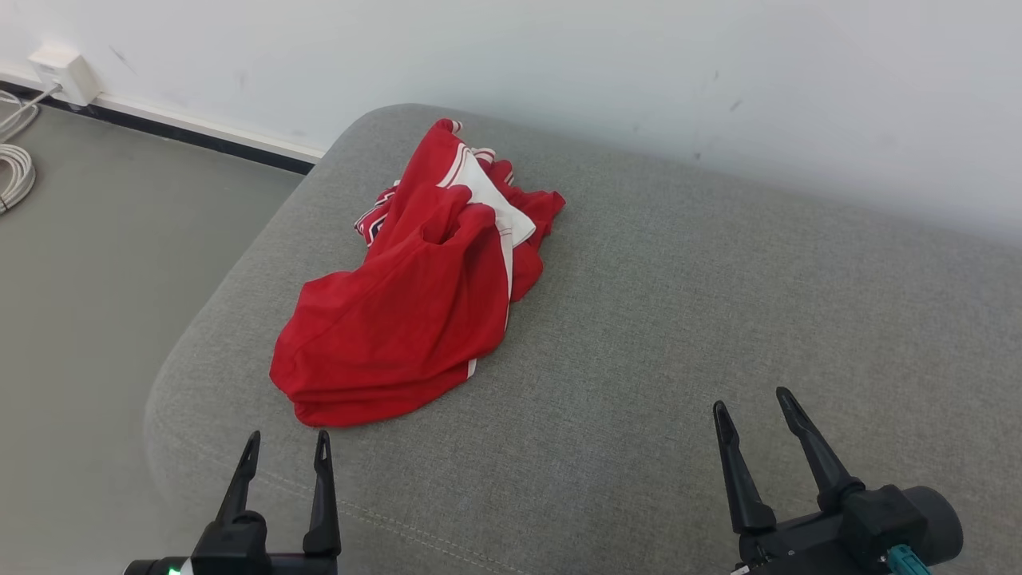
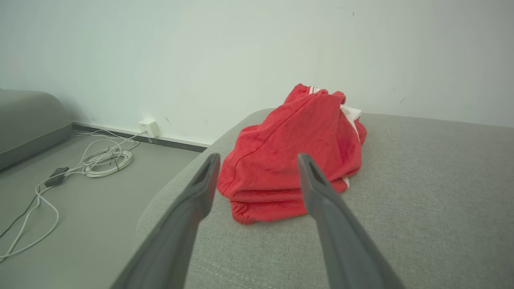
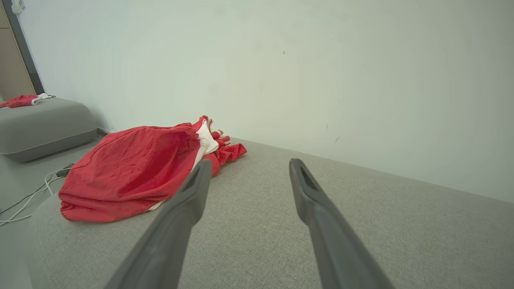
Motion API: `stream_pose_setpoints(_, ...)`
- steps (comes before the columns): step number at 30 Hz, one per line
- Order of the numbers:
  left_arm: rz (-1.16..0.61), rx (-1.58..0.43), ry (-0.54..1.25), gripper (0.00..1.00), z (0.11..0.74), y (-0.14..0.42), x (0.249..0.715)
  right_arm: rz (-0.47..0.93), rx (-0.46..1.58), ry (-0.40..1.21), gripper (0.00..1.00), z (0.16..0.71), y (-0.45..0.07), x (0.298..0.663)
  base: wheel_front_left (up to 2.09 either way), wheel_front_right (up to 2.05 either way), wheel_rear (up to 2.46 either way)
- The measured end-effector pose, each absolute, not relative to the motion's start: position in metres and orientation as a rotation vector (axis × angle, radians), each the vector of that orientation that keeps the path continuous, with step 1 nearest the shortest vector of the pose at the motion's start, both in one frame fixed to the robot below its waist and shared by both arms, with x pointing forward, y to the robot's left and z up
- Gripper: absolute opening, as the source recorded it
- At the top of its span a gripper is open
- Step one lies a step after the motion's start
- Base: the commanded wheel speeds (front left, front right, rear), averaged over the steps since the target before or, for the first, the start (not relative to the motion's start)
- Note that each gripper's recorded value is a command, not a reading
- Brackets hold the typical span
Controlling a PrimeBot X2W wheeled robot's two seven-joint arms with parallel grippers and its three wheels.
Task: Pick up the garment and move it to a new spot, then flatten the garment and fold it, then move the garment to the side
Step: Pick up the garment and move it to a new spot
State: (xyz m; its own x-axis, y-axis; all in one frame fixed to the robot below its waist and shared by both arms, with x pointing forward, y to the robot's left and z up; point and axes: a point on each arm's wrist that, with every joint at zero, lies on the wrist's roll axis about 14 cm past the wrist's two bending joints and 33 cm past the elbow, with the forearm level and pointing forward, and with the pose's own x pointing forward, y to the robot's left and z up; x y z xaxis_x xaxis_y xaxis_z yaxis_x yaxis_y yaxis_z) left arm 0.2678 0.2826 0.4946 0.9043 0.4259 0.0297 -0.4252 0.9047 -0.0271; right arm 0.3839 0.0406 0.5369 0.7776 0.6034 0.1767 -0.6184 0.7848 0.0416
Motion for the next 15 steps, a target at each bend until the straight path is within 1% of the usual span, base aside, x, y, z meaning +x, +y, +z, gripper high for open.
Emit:
stream_pose_setpoints(6,0.404,-0.015,-0.033,1.0,0.496,0.277,0.284,0.658,0.083,-0.141,1.0,0.528,0.034,0.39,0.0,0.0,0.0)
stream_pose_setpoints(15,0.313,0.016,-0.087,1.0,0.52,0.272,0.338,0.636,0.051,-0.149,1.0,0.523,0.02,0.408,0.0,0.0,0.0)
